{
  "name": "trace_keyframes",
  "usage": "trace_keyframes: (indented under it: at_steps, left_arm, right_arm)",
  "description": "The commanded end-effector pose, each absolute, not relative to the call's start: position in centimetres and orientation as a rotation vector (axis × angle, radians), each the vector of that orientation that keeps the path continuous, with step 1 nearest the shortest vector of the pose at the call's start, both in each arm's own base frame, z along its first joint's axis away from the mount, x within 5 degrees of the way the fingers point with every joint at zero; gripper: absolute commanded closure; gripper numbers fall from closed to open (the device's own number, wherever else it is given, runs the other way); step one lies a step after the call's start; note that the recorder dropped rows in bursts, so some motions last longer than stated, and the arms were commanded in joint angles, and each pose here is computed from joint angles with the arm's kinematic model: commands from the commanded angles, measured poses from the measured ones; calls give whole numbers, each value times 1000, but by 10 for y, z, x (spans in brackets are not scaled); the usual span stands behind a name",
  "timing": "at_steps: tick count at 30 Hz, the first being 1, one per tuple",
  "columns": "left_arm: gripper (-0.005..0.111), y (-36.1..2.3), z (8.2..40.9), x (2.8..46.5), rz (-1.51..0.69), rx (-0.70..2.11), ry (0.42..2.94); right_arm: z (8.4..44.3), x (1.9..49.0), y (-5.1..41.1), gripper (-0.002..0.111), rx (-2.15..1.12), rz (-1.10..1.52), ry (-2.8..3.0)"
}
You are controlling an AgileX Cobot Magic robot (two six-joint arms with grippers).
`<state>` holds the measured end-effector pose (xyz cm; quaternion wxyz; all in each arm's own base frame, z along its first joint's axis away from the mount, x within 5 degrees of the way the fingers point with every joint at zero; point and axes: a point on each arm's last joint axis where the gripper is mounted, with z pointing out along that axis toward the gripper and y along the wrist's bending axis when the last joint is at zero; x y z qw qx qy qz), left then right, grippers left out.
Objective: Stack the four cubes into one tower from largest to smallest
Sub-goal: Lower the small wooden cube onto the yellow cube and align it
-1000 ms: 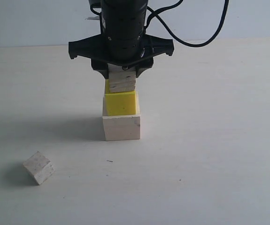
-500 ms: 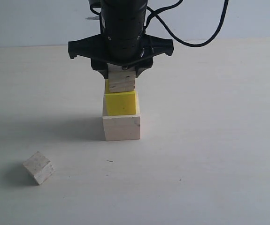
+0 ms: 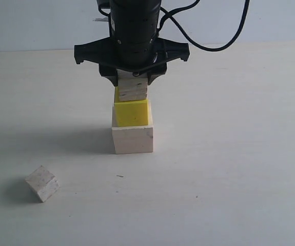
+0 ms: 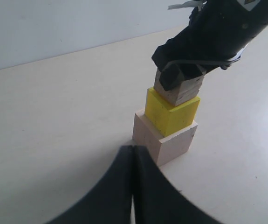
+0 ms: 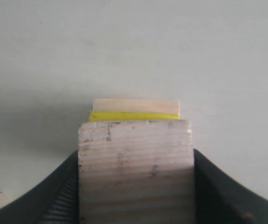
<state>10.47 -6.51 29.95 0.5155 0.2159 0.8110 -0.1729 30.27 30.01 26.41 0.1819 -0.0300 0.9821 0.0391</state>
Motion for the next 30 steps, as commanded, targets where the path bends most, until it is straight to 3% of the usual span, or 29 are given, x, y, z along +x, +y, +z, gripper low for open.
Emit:
trace_keyframes:
  at_steps: [1,7,12,20,30]
  left_arm:
    - [107,-65,300,105,-428,504,1943]
    - [107,-65,300,105,-428,504,1943]
    - [107,-65,300,105,-428,504,1943]
    - [107,-65,300,105,-428,504,1943]
    - [107,-65,300,105,-428,504,1943]
  right_arm:
    - [260,301,303,91,-81,130,2798]
    - [260,301,304,65,-75,144,2807]
    - [260,300,304,52,-72,150,2812]
    - [260,300,304,46,-72,148,2813]
    - [261,302,303,46,-70,123,2795]
